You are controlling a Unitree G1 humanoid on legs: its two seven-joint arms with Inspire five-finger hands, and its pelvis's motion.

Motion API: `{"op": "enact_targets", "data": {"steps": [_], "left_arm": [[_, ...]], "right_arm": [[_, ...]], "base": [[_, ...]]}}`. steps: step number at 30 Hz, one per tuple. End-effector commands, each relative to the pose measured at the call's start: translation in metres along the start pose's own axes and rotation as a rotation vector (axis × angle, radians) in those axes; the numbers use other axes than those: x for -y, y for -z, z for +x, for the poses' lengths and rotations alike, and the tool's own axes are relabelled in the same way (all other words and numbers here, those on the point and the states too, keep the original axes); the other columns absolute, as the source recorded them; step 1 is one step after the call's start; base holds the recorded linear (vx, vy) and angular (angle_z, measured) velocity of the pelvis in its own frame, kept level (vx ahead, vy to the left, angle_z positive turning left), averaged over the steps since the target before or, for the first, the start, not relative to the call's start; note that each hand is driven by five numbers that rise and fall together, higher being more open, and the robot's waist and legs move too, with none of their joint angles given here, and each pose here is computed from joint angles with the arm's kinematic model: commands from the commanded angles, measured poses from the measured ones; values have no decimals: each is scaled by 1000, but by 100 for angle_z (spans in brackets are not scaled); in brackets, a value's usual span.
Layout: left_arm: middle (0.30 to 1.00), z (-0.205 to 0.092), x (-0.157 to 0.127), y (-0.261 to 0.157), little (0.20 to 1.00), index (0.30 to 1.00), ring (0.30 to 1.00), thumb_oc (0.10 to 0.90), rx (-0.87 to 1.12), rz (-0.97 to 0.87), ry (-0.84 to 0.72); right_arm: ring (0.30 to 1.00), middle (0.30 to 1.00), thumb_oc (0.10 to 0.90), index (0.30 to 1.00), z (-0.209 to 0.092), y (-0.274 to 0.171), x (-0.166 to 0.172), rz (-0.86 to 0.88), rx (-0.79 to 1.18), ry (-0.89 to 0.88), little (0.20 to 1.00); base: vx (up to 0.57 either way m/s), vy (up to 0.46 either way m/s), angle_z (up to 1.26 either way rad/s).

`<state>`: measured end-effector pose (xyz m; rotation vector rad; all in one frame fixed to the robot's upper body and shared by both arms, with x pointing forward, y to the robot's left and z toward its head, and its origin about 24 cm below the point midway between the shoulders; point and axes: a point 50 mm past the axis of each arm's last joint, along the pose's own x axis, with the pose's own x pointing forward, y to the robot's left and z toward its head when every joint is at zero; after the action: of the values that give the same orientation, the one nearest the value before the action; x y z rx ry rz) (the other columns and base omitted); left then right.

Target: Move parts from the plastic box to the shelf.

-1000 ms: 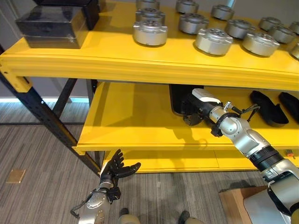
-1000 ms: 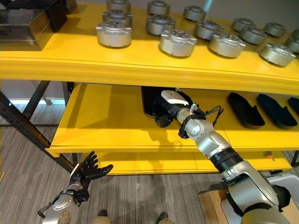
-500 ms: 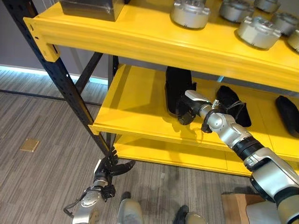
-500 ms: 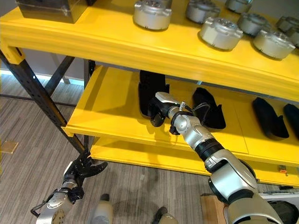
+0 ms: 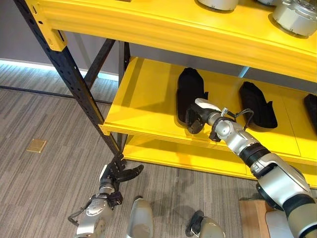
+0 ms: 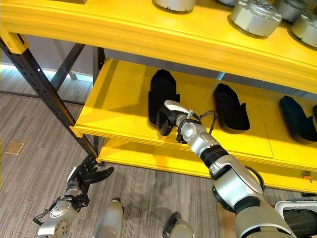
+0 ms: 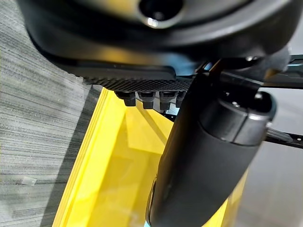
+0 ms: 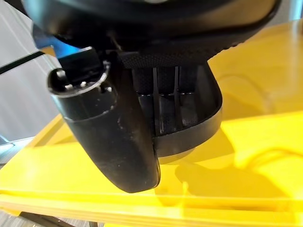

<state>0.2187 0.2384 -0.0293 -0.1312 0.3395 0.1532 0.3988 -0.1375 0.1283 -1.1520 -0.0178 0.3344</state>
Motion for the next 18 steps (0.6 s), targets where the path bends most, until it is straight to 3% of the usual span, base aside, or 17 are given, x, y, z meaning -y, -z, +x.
{"op": "enact_targets", "data": {"steps": [1,18], "left_arm": [[1000,2,14,-43,1000,1000,1000,900,223,25,108],[1000,2,11,-42,1000,1000,1000,900,216,36,110]], "right_arm": [[300,300,400,300,5,-38,82,-14,105,288,300],[300,300,400,300,-3,-10,96,-95,9,314,300]], "base": [[0,0,0],[-13,-23,4]]}}
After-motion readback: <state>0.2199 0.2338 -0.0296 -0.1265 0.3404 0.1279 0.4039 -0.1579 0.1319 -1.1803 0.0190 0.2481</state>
